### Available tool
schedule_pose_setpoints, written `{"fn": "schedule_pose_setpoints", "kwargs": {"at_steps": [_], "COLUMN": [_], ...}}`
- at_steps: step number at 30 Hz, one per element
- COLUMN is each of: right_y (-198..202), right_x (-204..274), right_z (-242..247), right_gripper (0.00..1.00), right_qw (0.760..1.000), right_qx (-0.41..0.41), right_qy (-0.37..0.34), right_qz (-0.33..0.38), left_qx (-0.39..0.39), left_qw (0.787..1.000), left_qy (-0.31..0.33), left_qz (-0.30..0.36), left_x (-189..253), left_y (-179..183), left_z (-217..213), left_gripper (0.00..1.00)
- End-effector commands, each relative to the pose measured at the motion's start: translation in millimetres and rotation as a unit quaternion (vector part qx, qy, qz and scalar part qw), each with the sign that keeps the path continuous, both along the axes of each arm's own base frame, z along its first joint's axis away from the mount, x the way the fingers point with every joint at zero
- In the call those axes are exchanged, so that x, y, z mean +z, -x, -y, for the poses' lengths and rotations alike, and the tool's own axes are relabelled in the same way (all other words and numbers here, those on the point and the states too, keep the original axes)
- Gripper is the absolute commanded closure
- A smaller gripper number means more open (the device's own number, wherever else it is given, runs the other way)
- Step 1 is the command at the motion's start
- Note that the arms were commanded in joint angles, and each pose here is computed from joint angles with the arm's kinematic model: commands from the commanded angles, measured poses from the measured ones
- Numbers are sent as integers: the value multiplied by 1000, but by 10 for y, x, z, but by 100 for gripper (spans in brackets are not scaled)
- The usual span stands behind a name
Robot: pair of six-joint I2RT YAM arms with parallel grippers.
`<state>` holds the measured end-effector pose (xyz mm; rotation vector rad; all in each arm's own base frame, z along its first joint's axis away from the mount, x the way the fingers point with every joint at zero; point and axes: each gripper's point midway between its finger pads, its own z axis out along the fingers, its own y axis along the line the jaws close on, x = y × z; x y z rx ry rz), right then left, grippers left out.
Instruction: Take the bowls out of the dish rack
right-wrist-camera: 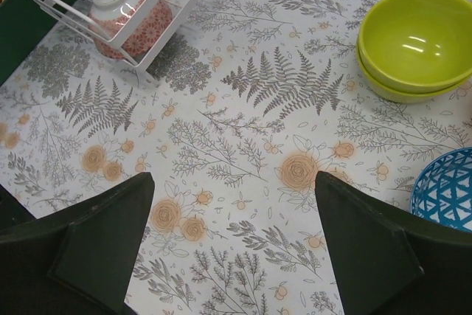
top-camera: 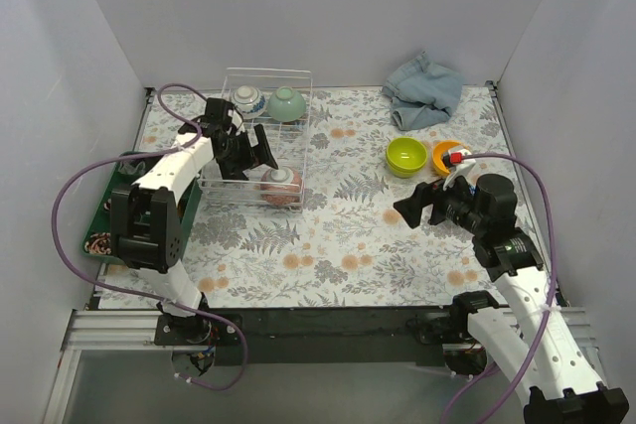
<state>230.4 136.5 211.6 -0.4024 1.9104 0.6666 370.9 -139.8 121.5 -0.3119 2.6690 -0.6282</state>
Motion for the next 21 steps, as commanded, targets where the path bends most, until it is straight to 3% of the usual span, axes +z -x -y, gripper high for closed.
{"fn": "schedule_pose_setpoints", "kwargs": {"at_steps": [1,21], "right_y": [28,27], "right_x": [-2,-189], "right_z": [-35,-8], "right_gripper": [1,2], "right_qw": [1000,1000], "right_qx": [13,6], "right_qy": [-3,8], "right_qz": [7,-22], "left_qx": [-19,-20], "left_qw": [1000,993], "left_qy": [11,61], "left_qz": [-17,-98], "left_x": [-70,-542], "left_y": [26,272], "left_z": [30,184], "left_gripper": [2,2]}}
